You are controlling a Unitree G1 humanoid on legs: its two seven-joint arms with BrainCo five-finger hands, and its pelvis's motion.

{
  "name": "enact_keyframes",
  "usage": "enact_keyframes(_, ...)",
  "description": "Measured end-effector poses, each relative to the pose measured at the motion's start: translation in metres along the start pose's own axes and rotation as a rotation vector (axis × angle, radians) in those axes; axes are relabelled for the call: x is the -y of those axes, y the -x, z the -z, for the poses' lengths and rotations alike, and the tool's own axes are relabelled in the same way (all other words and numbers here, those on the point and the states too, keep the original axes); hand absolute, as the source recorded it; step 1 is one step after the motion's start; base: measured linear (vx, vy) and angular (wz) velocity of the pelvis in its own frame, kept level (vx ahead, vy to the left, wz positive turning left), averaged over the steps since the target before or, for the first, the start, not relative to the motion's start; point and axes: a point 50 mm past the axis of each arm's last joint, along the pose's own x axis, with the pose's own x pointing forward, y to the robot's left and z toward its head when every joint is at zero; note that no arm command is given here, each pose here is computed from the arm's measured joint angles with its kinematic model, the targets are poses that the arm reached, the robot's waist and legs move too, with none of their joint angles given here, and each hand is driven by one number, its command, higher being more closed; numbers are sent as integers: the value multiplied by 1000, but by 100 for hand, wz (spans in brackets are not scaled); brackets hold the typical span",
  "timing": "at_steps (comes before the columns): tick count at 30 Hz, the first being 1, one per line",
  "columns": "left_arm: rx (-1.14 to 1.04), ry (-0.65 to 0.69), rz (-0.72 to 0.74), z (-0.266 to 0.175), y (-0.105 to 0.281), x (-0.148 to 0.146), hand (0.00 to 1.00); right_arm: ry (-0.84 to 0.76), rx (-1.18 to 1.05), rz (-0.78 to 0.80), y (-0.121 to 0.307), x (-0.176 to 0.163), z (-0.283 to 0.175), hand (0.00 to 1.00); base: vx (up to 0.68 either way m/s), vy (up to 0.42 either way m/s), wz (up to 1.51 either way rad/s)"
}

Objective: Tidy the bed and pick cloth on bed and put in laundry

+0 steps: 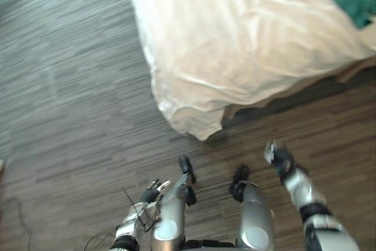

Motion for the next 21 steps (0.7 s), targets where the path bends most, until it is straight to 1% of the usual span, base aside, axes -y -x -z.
enact_keyframes(1,2,-12,-2,-1,0,-1,0,-7,-29,37,12,13,20,0,73,-13,-50)
enact_keyframes(3,-13,-19,-3,3,0,3,0,-11,-72,64,27,22,46,0,50,5,-48)
enact_keyframes(4,-33,-17,-7,9,-1,7,0,-4,-99,79,35,25,62,0,49,15,-35)
enact_keyframes(6,-75,-1,-16,21,0,9,0,-10,-124,84,42,26,78,0,59,18,-23)
enact_keyframes(9,-127,-6,-63,37,4,3,0,11,-131,60,46,23,86,0,63,19,-31)
enact_keyframes(11,-207,-39,-135,53,10,-9,0,45,-151,53,48,19,94,0,83,-10,-40)
enact_keyframes(15,-271,-82,-197,63,16,-21,0,91,-219,73,50,18,105,0,75,-4,-40)
enact_keyframes(18,-266,-39,-239,62,19,-33,0,149,-307,97,52,21,115,0,100,-78,-96)
enact_keyframes(21,-287,16,-257,78,27,-36,0,211,-351,110,49,29,111,0,-14,66,-196)
